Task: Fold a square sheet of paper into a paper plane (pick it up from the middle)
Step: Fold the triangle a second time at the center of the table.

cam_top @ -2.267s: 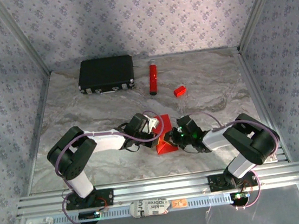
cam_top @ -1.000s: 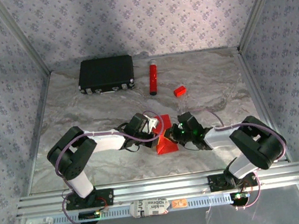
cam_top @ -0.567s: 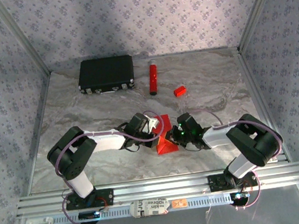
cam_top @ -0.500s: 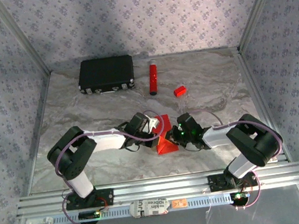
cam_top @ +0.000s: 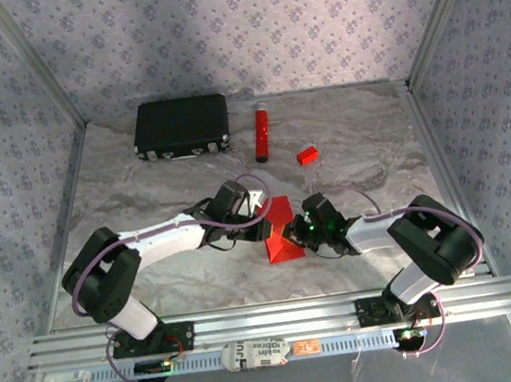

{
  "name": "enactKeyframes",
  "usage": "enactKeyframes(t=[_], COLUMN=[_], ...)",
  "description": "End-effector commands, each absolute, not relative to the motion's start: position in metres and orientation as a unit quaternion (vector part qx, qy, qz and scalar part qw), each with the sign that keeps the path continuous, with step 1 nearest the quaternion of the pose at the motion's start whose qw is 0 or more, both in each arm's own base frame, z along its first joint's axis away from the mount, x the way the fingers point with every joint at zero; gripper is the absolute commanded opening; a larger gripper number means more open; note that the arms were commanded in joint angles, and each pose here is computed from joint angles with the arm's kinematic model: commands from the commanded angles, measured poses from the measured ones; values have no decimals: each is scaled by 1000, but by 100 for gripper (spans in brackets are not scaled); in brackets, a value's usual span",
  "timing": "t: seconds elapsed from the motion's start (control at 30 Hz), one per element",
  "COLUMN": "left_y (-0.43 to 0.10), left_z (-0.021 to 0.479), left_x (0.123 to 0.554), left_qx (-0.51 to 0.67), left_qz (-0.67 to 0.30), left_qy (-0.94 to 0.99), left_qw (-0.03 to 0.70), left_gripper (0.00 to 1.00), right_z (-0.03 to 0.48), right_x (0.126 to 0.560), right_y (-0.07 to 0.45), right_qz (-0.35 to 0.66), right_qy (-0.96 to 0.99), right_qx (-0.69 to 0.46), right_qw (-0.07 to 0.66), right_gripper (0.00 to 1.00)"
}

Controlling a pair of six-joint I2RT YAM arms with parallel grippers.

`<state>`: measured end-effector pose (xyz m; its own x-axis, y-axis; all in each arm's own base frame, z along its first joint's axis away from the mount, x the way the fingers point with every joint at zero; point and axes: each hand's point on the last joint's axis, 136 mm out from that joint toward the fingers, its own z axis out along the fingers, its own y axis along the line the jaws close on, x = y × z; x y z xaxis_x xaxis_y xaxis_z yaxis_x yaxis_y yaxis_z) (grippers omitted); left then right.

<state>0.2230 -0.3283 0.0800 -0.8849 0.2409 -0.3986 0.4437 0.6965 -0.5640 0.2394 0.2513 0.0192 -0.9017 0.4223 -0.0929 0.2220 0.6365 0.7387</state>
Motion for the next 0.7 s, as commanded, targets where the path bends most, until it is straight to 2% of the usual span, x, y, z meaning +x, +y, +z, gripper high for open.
enactKeyframes(t=[0.0, 0.17, 0.27, 0.67], left_y=[-341, -362, -367, -366], left_z=[101, 106, 92, 54], left_x=[204, 176, 166, 162], left_qx=[180, 194, 199, 202], left_qz=[-404, -473, -470, -414], left_qy=[890, 860, 860, 886], left_qw=[111, 10, -33, -57], left_gripper=[11, 7, 6, 7], right_z=[-7, -8, -9, -8], right_x=[227, 228, 227, 226], right_y=[228, 227, 228, 226], right_qz=[328, 325, 325, 325], right_qy=[914, 915, 915, 915], right_qx=[206, 207, 207, 208], right_qw=[118, 119, 118, 120], right_gripper=[0, 0, 0, 0])
